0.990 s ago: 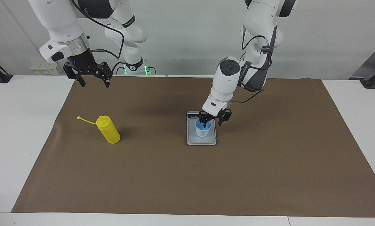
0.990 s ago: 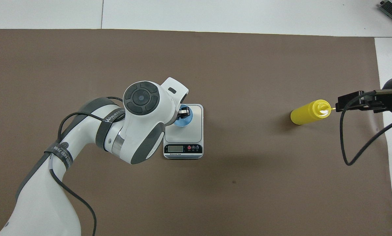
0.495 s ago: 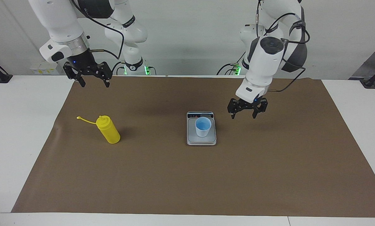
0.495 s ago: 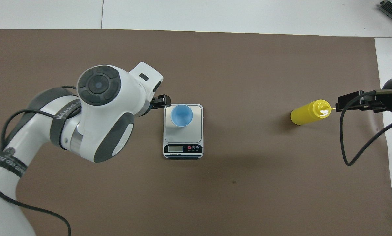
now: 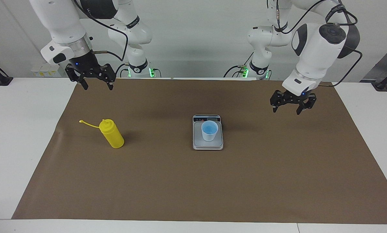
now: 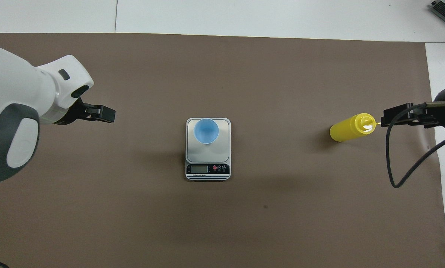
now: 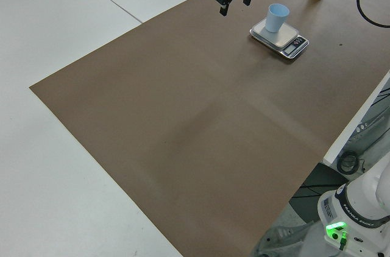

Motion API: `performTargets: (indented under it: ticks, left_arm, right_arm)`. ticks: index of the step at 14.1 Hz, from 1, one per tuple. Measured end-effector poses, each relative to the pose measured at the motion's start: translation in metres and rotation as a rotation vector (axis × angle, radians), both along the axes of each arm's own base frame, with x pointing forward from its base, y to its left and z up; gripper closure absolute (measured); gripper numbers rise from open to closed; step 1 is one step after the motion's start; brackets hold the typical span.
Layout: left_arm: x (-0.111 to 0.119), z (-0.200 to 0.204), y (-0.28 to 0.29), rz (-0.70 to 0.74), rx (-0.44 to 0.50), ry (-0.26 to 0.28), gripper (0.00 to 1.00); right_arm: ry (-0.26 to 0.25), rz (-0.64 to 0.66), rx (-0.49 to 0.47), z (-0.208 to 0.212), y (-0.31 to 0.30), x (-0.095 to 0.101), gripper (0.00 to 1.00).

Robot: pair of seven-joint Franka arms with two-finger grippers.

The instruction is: Pour seasoning into cup on scale with both arms

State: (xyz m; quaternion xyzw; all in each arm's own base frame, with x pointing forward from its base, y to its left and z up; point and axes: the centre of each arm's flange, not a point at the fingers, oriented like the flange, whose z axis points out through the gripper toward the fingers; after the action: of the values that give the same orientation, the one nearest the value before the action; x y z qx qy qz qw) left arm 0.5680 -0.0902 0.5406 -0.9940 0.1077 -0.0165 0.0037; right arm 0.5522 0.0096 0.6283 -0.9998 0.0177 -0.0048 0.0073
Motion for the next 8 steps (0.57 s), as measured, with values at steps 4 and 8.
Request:
performTargets:
  ticks: [4,8]
  left_arm:
    - [0.0,0.005,0.039,-0.013,0.003,0.007,0.0]
    - [-0.015,0.032,0.051,0.008,0.007,0.023,0.0]
  right_arm:
    - [0.008,-0.001,0.0,-0.001,-0.001,-0.001,0.0]
    - [0.016,0.03,0.0,-0.004,-0.002,-0.001,0.0]
